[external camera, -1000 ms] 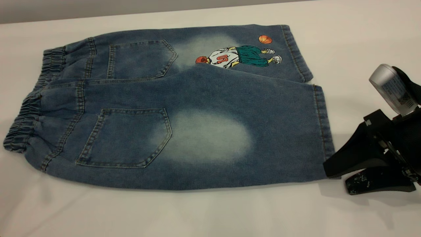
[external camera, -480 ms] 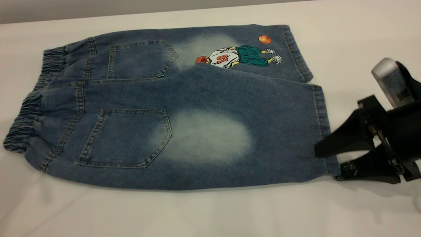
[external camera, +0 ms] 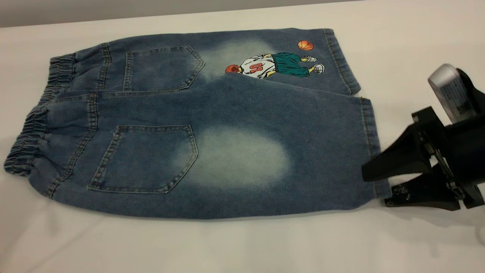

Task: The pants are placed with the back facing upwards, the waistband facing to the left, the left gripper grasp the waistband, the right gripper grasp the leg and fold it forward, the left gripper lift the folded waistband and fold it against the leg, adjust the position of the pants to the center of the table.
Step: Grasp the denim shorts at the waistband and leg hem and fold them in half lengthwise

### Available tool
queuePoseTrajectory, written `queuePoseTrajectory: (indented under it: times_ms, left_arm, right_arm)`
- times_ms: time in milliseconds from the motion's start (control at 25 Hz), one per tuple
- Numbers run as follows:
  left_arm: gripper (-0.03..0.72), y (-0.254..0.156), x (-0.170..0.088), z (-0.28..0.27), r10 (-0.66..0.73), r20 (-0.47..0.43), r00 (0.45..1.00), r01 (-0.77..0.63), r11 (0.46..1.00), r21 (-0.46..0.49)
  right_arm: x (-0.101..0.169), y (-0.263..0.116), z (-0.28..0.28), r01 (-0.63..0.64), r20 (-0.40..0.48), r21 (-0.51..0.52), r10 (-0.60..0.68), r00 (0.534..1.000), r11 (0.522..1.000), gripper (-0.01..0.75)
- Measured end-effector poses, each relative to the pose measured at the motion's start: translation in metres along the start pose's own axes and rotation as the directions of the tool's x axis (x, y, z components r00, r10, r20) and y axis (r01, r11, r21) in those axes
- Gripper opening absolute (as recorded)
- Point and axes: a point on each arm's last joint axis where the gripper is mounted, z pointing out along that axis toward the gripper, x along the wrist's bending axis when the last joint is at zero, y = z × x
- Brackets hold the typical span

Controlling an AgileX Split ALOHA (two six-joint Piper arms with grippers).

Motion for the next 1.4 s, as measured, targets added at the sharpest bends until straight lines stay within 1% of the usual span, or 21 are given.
queuePoseTrajectory:
  times_ms: [120, 320, 400, 520, 680, 800, 960, 1120, 1280, 1400]
  left_arm:
    - [0.549, 0.0, 0.0, 0.0, 0.0, 0.0, 1.0, 0.0, 1.0, 0.0]
    - [0.549, 0.0, 0.0, 0.0, 0.0, 0.0, 1.0, 0.0, 1.0, 0.0]
    - [0.549, 0.0, 0.0, 0.0, 0.001, 0.0, 1.0, -0.001, 1.0, 0.001]
    - [0.549, 0.0, 0.0, 0.0, 0.001, 0.0, 1.0, -0.001, 1.0, 0.001]
    - [0.549, 0.0, 0.0, 0.0, 0.001, 0.0, 1.0, -0.001, 1.0, 0.001]
    - [0.549, 0.0, 0.0, 0.0, 0.002, -0.001, 1.0, -0.002, 1.0, 0.005]
    - [0.549, -0.001, 0.0, 0.0, 0.002, -0.001, 1.0, -0.002, 1.0, 0.01]
    - [0.549, -0.004, 0.0, 0.001, 0.002, -0.004, 1.0, -0.001, 0.999, 0.048]
    - [0.549, -0.016, 0.002, 0.006, 0.005, -0.016, 1.0, -0.002, 0.987, 0.158]
    - [0.549, -0.028, 0.005, 0.012, 0.01, -0.03, 1.0, -0.002, 0.968, 0.251]
  right_arm:
    - [0.0, 0.0, 0.0, 0.001, 0.001, 0.001, -0.001, 1.0, 1.0, 0.32]
    - [0.0, 0.0, 0.0, 0.001, 0.0, 0.002, -0.001, 1.0, 1.0, 0.167]
    - [0.0, 0.0, 0.0, 0.003, 0.0, 0.003, -0.003, 1.0, 1.0, 0.12]
    - [0.001, -0.002, 0.003, 0.011, 0.006, 0.014, -0.011, 1.0, 1.0, 0.077]
    - [0.0, -0.004, 0.007, 0.022, 0.067, 0.028, -0.024, 0.997, 0.999, 0.048]
    - [0.001, -0.002, 0.006, 0.027, 0.093, 0.013, -0.028, 0.995, 1.0, 0.019]
    - [0.01, 0.003, 0.0, 0.064, 0.086, -0.016, -0.062, 0.994, 0.998, 0.018]
    - [0.023, 0.008, -0.009, 0.12, 0.081, -0.055, -0.115, 0.99, 0.991, 0.018]
    - [0.035, 0.011, -0.018, 0.181, 0.078, -0.079, -0.174, 0.982, 0.98, 0.018]
    - [0.043, 0.013, -0.023, 0.212, 0.071, -0.096, -0.205, 0.976, 0.973, 0.018]
